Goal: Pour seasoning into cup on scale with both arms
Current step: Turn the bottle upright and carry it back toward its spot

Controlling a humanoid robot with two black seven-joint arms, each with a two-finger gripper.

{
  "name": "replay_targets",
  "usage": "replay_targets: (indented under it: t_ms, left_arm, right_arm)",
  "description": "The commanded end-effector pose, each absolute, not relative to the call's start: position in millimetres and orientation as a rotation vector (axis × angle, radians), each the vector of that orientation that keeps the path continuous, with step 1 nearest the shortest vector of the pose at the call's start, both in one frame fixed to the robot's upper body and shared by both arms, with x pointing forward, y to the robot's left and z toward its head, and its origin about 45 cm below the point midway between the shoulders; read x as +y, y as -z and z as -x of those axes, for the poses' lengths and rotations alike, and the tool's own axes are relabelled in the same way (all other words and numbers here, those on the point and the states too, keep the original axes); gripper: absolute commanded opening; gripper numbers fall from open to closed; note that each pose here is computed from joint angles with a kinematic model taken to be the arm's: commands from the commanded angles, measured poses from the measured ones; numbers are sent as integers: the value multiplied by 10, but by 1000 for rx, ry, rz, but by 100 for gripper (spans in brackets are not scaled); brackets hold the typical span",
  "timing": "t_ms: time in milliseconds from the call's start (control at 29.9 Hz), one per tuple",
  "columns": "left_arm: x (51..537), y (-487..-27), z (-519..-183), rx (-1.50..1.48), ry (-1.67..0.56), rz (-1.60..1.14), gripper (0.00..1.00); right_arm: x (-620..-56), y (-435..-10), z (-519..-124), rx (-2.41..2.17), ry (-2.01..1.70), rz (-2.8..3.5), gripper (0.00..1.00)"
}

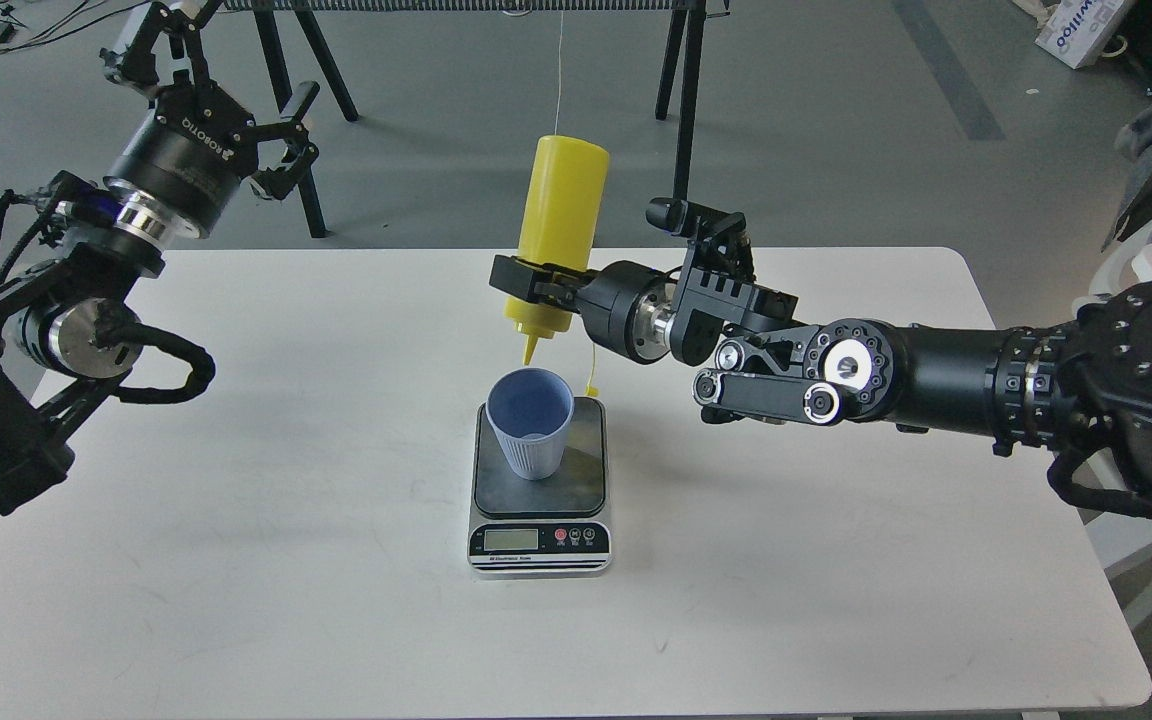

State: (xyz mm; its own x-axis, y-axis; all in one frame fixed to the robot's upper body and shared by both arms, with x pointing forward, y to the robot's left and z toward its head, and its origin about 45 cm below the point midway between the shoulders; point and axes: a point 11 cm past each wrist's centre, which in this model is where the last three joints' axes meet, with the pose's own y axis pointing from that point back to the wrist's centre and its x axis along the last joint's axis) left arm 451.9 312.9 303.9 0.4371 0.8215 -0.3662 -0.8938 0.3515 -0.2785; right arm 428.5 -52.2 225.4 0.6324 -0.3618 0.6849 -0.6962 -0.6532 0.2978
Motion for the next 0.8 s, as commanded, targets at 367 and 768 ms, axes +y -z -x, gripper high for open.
replay_targets:
  t_ms: [367,768]
  left_arm:
    - [3167,-3011,-4497,177,-1116,468,100]
    - [3204,-2955,-4476,184,-1131,460,100]
  right_arm:
    - [-2043,-2393,-4098,-1443,218,-2592,37]
    - [-2587,-1802,-3252,-1648,1240,-2688,38]
